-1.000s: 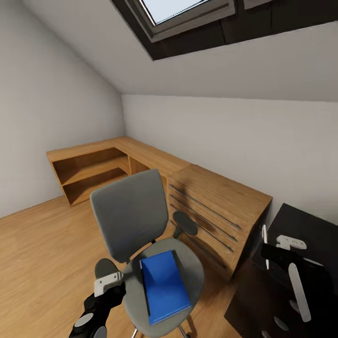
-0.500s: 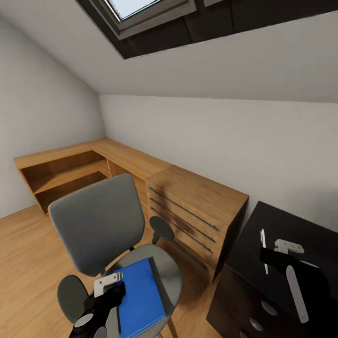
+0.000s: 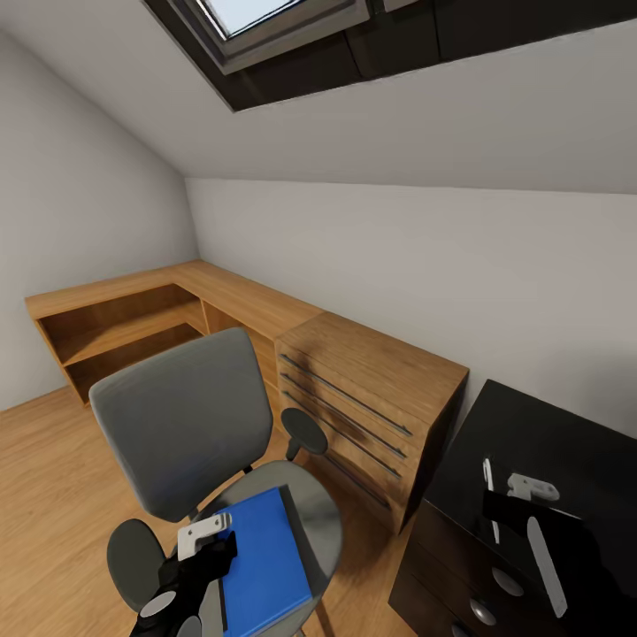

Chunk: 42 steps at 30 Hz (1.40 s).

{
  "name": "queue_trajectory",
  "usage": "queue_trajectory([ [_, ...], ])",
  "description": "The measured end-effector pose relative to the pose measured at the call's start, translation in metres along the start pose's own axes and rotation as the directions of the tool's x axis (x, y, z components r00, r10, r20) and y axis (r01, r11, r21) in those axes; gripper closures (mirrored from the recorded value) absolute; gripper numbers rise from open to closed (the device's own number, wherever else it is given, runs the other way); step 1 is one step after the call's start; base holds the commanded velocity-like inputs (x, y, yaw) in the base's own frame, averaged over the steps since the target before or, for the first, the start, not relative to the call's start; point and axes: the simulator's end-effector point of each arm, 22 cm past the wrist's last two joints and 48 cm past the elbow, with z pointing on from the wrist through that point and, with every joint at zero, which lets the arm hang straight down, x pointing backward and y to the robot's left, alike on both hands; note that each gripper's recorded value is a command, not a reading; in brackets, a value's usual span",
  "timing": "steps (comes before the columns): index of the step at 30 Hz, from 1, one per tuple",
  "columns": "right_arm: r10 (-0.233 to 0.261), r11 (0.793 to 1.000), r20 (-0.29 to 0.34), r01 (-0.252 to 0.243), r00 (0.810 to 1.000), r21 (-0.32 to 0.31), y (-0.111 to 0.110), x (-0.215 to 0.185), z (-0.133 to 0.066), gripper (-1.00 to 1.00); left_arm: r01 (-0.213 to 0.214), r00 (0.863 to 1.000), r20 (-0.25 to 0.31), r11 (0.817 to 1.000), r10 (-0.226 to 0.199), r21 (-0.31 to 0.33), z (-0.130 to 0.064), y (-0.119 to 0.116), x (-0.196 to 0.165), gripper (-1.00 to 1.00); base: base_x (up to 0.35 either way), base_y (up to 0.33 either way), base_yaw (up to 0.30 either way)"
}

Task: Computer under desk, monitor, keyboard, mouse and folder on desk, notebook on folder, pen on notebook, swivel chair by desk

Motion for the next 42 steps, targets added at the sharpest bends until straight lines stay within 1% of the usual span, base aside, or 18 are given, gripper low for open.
queue_trajectory([
  [1,-0.014,1.0,-0.002,0.014,1.0,0.016,-0.003,0.004,0.006,1.0,0.0,1.0,0.0,1.0,0.0,0.0,0.0,0.0,0.0,-1.0,0.0,0.0,0.0],
  [3,-0.029,0.999,-0.007,0.029,1.0,0.031,-0.006,0.007,0.012,1.0,0.0,1.0,0.0,1.0,0.0,0.0,0.0,0.0,0.0,-1.0,0.0,0.0,0.0],
  [4,-0.044,0.998,-0.001,0.044,0.999,0.043,-0.007,0.008,0.024,1.0,0.0,1.0,0.0,1.0,0.0,0.0,0.0,0.0,0.0,-1.0,0.0,0.0,0.0],
  [12,-0.044,0.998,-0.009,0.044,0.999,0.051,-0.01,0.008,0.042,1.0,0.0,1.0,0.0,1.0,0.0,0.0,0.0,0.0,0.0,-1.0,0.002,0.0,0.0],
  [20,-0.052,0.997,-0.006,0.052,0.999,0.057,-0.011,0.006,0.044,1.0,0.0,1.0,0.0,1.0,0.0,0.003,0.0,-0.001,0.0,-1.0,0.118,0.0,0.0],
  [32,-0.05,0.997,-0.007,0.051,0.999,0.056,-0.011,0.006,0.044,1.0,0.0,1.0,-0.002,1.0,0.0,0.004,0.0,-0.001,0.001,-1.0,0.014,0.0,0.0],
  [38,-0.046,0.998,-0.009,0.047,0.999,0.051,-0.009,0.0,0.037,1.0,0.001,1.0,-0.001,1.0,-0.001,0.004,-0.007,-0.002,-0.006,-1.0,0.0,0.0,0.0],
  [42,-0.048,0.997,-0.013,0.048,0.999,0.052,-0.009,0.0,0.037,1.0,0.0,1.0,-0.002,1.0,0.0,0.004,-0.007,-0.002,-0.006,-1.0,0.0,0.0,0.0],
])
